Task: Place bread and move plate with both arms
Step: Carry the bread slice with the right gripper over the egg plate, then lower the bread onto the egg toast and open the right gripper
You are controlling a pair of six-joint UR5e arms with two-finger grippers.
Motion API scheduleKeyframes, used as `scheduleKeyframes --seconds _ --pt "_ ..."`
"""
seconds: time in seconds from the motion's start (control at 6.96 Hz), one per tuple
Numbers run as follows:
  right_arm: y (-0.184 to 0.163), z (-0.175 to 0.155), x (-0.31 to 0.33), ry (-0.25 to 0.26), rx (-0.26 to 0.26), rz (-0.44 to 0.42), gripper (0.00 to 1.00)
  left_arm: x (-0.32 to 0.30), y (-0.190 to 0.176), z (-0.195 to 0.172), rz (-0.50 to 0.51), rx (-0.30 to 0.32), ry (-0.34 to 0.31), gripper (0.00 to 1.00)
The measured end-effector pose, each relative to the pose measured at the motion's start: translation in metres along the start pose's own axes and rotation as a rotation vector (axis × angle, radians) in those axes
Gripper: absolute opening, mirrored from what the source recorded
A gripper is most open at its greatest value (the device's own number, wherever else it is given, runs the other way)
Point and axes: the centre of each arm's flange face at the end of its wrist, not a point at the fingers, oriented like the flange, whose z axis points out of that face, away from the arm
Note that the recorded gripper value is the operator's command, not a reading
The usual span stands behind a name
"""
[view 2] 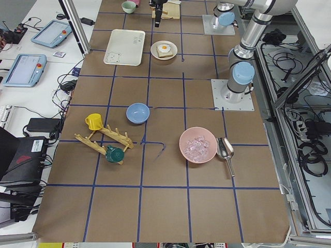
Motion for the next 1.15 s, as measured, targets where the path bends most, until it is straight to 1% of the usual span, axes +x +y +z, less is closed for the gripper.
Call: scheduleKeyframes --seconds 0.14,0.29,0.43,0.86,1.01,1.15 --pt "0.022 0.017 -0.034 -0.016 0.000 0.046 0.00 0.000 0.000 0.000 0.000 0.000 0.000 1.00" --pt "0.036 0.034 -0.057 -0.022 0.002 0.075 0.00 0.000 0.000 0.000 -0.001 0.000 0.000 1.00" --pt "0.042 0.046 -0.069 -0.024 -0.005 0.085 0.00 0.000 0.000 0.000 -0.001 0.001 0.000 1.00" --pt "0.039 0.066 -0.082 -0.028 -0.026 0.092 0.01 -0.001 0.000 0.000 -0.002 0.001 0.000 1.00" --pt "0.038 0.072 -0.083 -0.021 -0.032 0.093 0.15 -0.001 0.000 0.000 -0.002 0.001 0.000 1.00" --pt "0.036 0.075 -0.083 -0.018 -0.035 0.093 0.56 -0.001 0.000 0.000 -0.002 0.001 0.000 1.00"
